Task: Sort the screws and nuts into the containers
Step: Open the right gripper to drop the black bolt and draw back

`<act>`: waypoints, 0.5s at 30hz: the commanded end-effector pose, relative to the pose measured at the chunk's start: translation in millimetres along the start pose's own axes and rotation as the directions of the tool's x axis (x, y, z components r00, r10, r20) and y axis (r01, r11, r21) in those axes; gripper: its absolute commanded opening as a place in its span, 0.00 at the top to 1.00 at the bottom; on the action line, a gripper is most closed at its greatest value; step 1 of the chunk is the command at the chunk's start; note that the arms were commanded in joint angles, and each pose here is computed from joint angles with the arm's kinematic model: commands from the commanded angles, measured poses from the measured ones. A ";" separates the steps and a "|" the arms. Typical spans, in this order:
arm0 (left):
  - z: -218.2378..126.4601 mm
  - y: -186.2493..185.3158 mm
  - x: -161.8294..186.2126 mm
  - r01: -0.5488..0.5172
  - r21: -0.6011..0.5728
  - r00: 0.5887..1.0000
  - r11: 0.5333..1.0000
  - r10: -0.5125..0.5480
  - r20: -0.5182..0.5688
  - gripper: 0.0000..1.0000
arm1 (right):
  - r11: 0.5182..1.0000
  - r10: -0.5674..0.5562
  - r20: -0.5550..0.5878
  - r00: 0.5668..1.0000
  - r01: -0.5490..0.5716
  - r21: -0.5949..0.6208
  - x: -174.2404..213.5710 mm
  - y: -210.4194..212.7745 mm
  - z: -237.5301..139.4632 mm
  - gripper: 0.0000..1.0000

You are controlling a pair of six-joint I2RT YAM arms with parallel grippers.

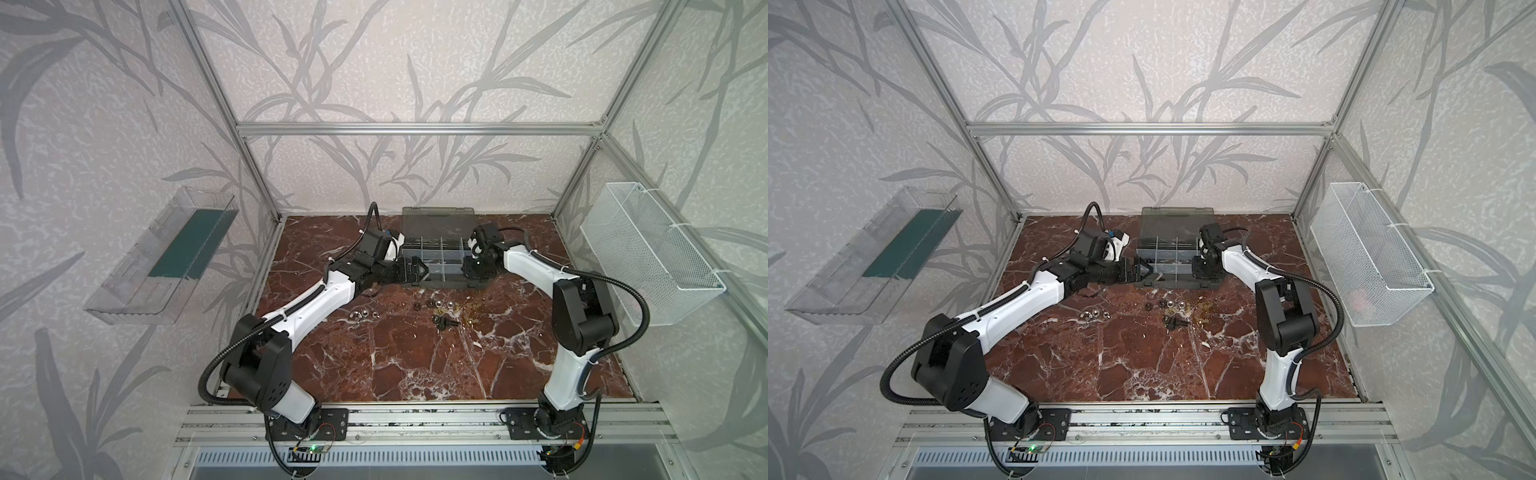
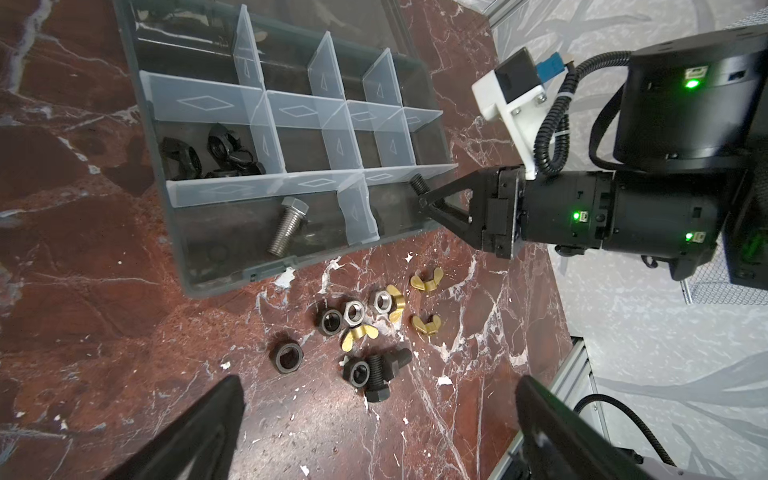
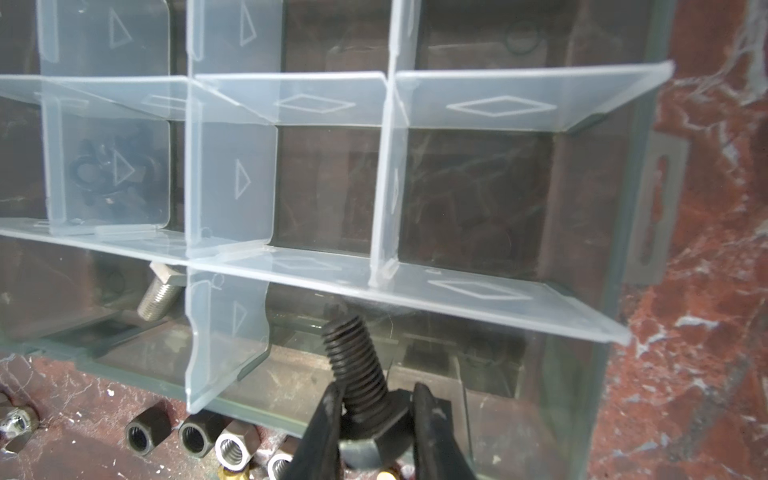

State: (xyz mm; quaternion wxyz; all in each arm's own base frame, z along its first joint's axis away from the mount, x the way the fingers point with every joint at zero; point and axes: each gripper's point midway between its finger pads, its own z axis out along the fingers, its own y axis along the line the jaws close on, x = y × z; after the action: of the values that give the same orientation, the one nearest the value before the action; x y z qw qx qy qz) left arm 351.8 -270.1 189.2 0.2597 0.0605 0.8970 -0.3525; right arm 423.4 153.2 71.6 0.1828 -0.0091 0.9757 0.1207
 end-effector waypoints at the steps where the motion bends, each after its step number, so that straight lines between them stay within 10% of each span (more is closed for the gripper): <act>1: -2.6 -9.9 -8.1 -0.032 0.019 0.999 0.999 0.032 0.010 0.01 | 1.000 -0.001 0.003 1.000 0.001 -0.007 -6.3 1.3 5.5 0.80; 15: -9.7 -0.8 -1.1 -0.033 -0.038 0.999 0.999 0.033 -0.008 0.00 | 1.000 0.003 0.011 1.000 -0.003 -0.017 -8.4 3.8 2.3 0.59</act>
State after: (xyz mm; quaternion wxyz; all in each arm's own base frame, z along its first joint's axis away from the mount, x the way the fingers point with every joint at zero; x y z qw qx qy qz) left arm 348.1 -266.5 181.1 0.2486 0.0626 0.9050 -0.3395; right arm 424.3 153.6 55.2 0.1686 -0.0079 0.9786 0.1175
